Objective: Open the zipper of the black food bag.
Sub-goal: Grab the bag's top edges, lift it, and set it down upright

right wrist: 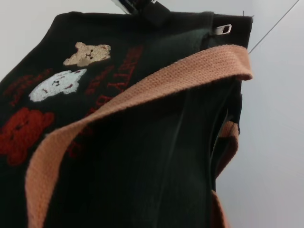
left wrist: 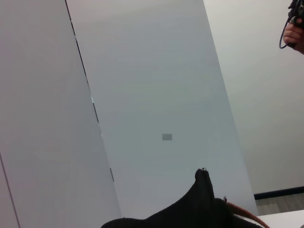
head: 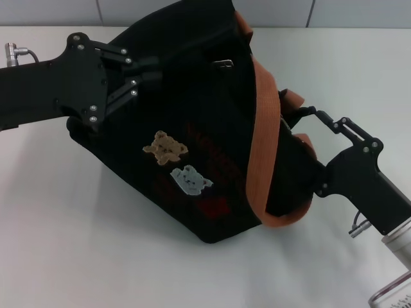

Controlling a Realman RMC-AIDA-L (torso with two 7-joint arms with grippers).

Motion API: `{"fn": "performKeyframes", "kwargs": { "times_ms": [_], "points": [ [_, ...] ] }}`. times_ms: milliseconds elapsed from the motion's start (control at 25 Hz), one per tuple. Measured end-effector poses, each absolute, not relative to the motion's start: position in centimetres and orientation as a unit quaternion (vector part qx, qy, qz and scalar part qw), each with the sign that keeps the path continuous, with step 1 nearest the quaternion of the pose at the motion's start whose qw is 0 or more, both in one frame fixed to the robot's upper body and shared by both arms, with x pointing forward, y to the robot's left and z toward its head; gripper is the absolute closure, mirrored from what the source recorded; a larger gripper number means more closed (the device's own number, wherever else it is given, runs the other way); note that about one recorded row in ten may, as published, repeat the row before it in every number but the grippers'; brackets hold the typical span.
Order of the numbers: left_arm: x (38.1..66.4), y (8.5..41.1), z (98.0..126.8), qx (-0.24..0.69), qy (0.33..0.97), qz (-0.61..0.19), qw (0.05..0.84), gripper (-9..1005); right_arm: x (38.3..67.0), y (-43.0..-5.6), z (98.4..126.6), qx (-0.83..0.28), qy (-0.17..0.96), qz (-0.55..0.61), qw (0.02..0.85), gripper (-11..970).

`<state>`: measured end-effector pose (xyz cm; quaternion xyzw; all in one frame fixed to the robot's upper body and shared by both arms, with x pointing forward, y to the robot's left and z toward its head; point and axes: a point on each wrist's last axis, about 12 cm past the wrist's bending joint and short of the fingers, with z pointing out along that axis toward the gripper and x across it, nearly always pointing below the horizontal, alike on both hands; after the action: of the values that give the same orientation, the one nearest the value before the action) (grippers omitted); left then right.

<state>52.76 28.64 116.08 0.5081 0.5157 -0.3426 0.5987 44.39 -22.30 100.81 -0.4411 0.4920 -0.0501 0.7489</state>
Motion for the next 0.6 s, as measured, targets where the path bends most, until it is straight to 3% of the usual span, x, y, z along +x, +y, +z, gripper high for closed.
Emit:
{"fn": "performKeyframes", "kwargs": {
  "times_ms": [600],
  "points": [
    [52.7,28.4,116.0,0.511,0.514,-0.348,0.595,903,45.5,-21.5,101.1,-0.449,0.485,-0.044,0.749,450]
  ]
}}
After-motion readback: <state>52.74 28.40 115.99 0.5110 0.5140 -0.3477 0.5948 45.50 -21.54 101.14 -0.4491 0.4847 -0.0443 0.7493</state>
